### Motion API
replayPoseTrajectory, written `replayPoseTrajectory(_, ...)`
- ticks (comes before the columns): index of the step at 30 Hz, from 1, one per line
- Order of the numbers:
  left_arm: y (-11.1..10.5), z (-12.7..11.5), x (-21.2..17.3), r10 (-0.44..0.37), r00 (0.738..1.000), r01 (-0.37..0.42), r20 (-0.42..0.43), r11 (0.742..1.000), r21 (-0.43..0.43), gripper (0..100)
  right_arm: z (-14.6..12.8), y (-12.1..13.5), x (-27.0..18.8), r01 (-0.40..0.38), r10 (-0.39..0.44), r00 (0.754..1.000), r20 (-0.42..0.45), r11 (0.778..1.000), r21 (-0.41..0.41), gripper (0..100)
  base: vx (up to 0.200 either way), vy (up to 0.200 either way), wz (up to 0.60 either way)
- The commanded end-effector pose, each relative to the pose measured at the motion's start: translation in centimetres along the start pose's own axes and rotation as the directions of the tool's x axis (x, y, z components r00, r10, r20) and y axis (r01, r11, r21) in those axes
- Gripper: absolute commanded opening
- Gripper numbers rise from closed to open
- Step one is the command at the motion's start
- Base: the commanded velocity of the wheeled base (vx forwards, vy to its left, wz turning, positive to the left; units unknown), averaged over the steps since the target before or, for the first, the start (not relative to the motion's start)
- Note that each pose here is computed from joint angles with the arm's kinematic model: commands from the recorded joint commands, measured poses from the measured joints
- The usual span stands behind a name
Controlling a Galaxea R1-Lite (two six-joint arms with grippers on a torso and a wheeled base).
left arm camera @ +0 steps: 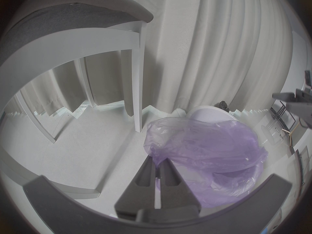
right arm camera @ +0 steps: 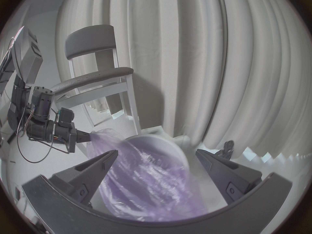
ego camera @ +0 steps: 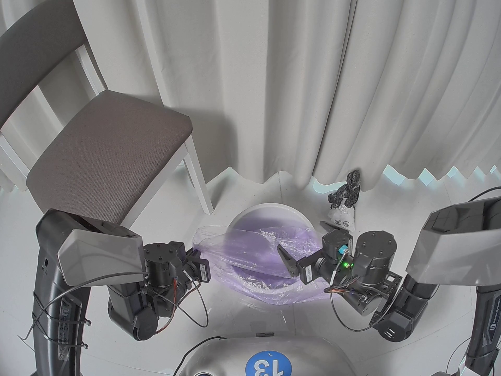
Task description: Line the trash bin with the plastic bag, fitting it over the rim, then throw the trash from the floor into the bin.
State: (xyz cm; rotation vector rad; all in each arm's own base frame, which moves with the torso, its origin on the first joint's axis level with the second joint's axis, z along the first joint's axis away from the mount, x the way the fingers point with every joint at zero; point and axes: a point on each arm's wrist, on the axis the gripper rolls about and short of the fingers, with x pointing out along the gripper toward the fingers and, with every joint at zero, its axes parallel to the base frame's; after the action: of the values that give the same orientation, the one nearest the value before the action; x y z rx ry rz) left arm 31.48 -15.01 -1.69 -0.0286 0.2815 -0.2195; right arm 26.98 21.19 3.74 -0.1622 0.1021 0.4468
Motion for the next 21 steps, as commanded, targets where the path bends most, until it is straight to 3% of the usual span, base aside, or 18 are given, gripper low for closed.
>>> replayPoseTrajectory(1, 0.0, 0.0, 0.2, 0.002, 1.000, -0.002, 0.014, 1.000, -0.005, 0, -2.2, 0.6, -0.2, -0.010, 0.006, 0.998, -0.065, 0.998, -0.060, 100, 0.000, 0.000, 0.00)
replayPoseTrajectory(15, 0.0, 0.2, 0.2, 0.002, 1.000, -0.002, 0.023, 1.000, -0.007, 0, -4.8, 2.2, -0.1, -0.005, -0.011, 0.990, -0.139, 0.993, -0.118, 100, 0.000, 0.000, 0.00)
replayPoseTrajectory(21, 0.0, 0.2, 0.3, 0.004, 1.000, -0.003, 0.025, 1.000, -0.006, 0, -4.8, 2.8, 0.2, -0.014, -0.002, 0.991, -0.130, 0.993, -0.118, 100, 0.000, 0.000, 0.00)
